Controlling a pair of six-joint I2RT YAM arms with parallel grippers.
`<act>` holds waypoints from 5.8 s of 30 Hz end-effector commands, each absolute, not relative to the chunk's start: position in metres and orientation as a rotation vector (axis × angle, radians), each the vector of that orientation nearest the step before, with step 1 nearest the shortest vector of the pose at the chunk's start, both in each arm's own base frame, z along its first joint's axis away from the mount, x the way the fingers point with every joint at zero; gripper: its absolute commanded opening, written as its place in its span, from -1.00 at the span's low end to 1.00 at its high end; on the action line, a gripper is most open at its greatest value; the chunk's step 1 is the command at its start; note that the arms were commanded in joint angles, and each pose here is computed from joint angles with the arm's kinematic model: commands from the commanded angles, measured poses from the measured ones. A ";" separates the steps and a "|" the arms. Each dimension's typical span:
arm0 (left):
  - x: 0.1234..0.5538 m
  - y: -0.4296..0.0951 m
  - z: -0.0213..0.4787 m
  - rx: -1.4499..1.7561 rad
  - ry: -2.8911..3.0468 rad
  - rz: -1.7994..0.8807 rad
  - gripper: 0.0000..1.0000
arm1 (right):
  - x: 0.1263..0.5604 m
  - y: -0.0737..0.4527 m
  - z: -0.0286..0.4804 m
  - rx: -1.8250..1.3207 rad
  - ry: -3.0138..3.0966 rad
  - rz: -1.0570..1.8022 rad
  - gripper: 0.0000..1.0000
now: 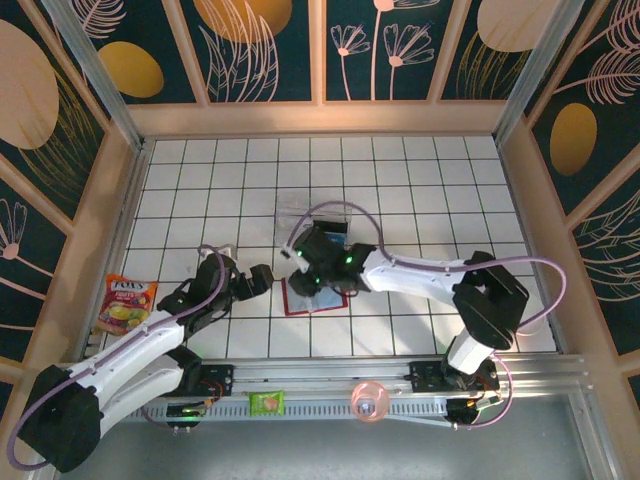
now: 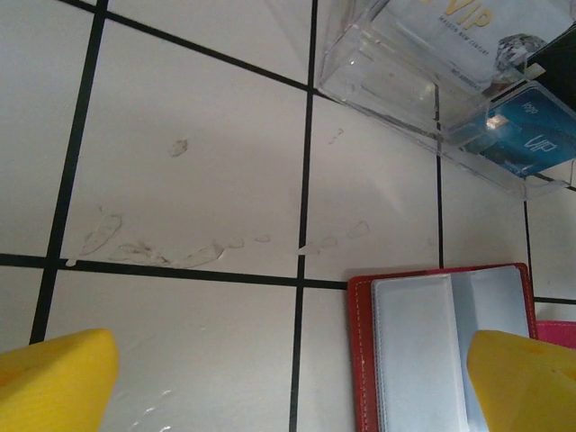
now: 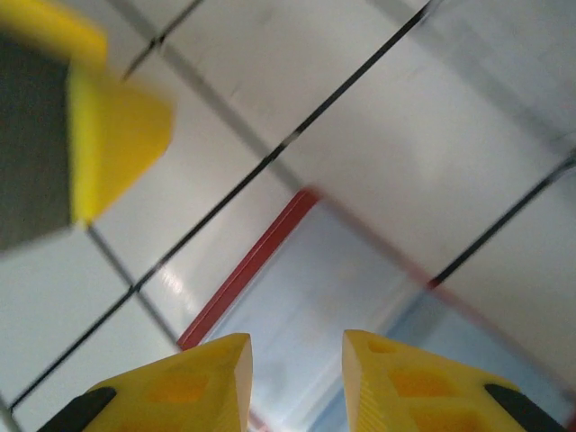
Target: Take the credit cards out of the card holder
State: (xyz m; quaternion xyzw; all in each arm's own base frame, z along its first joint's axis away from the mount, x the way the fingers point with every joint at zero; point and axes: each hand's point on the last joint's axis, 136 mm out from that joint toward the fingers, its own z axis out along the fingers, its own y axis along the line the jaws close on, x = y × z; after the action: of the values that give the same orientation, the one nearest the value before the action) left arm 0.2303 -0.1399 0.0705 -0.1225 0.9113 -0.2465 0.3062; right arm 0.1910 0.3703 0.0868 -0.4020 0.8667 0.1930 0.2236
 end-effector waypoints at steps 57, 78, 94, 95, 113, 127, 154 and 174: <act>0.227 -0.200 0.041 -0.163 2.553 -0.906 -0.44 | 0.182 0.391 0.068 -0.935 2.310 0.666 -1.00; 0.213 -0.260 0.048 0.098 2.625 -1.014 -0.43 | 0.224 0.308 0.117 -0.500 2.215 0.475 -0.39; 0.193 -0.314 0.021 0.371 2.752 -0.988 -0.51 | 0.225 0.281 0.107 -0.387 2.277 0.436 -0.67; 0.195 -0.314 0.022 0.369 2.744 -0.982 -0.50 | 0.223 0.284 0.107 -0.396 2.280 0.453 -0.69; 0.216 -0.231 0.043 0.015 2.590 -0.784 -0.45 | 0.175 0.320 0.050 -0.604 2.552 0.812 -0.97; 0.217 -0.222 0.041 -0.010 2.581 -0.790 -0.46 | 0.167 0.291 0.016 -0.498 2.693 0.674 -1.00; 0.215 -0.191 0.066 -0.118 2.406 -0.787 -0.10 | 0.203 0.357 0.046 -0.446 2.738 0.980 -0.36; 0.212 -0.187 0.066 -0.117 2.405 -0.781 -0.15 | 0.206 0.338 0.020 -0.388 2.814 0.692 -0.42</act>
State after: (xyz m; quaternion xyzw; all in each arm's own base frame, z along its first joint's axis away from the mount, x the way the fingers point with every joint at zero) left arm 0.2141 -0.1933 0.0698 -0.0371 0.9036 -0.3021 0.3014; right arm 0.2008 0.3504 0.0289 -0.1467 0.9413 0.2879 0.0977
